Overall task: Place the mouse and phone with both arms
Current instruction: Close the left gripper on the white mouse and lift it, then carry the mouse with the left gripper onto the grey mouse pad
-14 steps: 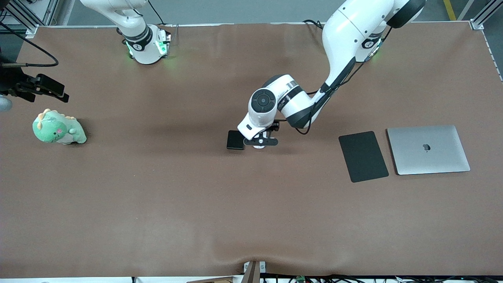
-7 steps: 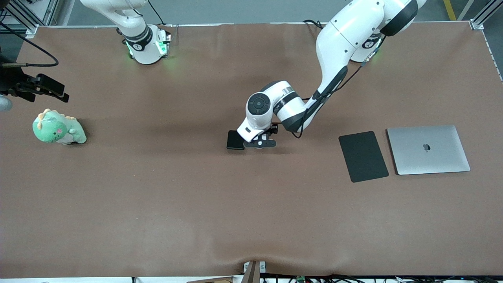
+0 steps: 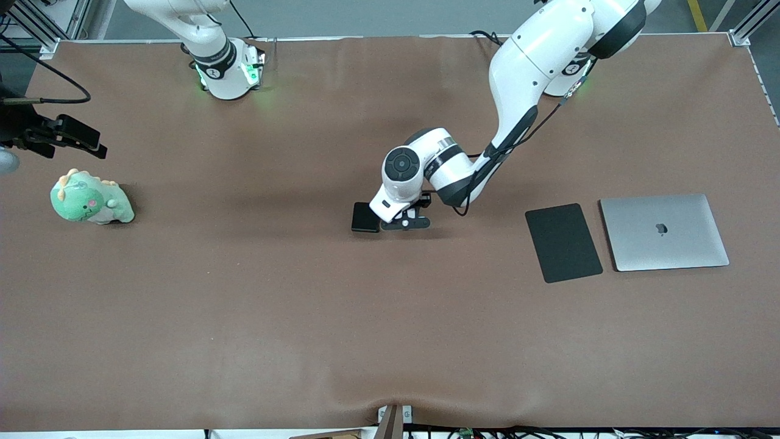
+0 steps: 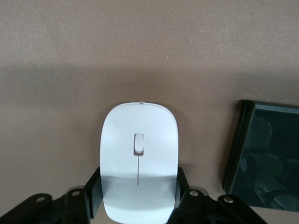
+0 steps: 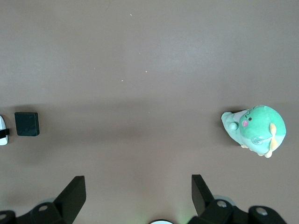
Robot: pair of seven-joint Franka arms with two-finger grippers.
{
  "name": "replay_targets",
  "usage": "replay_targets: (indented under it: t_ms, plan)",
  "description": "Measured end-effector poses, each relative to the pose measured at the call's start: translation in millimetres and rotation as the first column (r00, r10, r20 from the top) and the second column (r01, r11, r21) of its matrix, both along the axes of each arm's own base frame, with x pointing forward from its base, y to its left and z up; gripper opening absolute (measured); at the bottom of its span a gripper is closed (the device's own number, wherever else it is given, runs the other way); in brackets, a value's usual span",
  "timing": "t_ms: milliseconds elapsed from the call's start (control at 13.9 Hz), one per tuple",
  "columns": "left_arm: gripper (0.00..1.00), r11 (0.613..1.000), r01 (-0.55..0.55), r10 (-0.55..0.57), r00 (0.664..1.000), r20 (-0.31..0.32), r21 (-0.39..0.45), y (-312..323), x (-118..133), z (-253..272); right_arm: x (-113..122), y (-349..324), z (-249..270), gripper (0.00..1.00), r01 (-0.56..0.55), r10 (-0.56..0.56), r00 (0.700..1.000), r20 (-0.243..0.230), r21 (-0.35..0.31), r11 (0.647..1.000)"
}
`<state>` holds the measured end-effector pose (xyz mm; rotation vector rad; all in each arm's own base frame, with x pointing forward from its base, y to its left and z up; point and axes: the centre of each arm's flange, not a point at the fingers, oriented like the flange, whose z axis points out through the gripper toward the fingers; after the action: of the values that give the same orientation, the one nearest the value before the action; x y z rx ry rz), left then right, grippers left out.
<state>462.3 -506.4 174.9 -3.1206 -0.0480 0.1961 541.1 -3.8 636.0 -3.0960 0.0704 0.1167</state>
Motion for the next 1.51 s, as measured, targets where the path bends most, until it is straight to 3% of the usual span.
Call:
replay_targets:
  t_ms: [216,360,648,936,1223,1511]
  plan:
    - [0.63,1.000,-0.020,0.020,1.000,0.003,0.013,9,14,9,1,0,-1,1.00,0.000,0.000,1.000,-0.002,0.000,1.000]
    - [0.63,0.996,-0.067,0.066,0.998,0.012,0.050,36,43,43,1,0,-2,1.00,0.000,0.000,1.000,-0.003,0.000,1.000]
    - [0.63,0.975,-0.153,0.154,0.988,0.009,0.158,136,101,129,2,0,-4,1.00,0.001,-0.001,1.000,-0.006,0.000,1.000]
    - [0.63,0.961,-0.194,0.206,0.977,-0.045,0.195,252,143,128,8,1,-14,1.00,-0.001,0.001,1.000,-0.023,0.001,1.000]
    - [0.63,0.949,-0.236,0.261,0.960,-0.102,0.208,337,156,103,22,21,-42,1.00,-0.037,0.038,0.997,-0.073,0.005,0.999]
    - [0.63,0.945,-0.258,0.279,0.956,-0.088,0.201,375,151,72,30,57,-64,1.00,-0.099,0.099,0.989,-0.106,0.006,0.995]
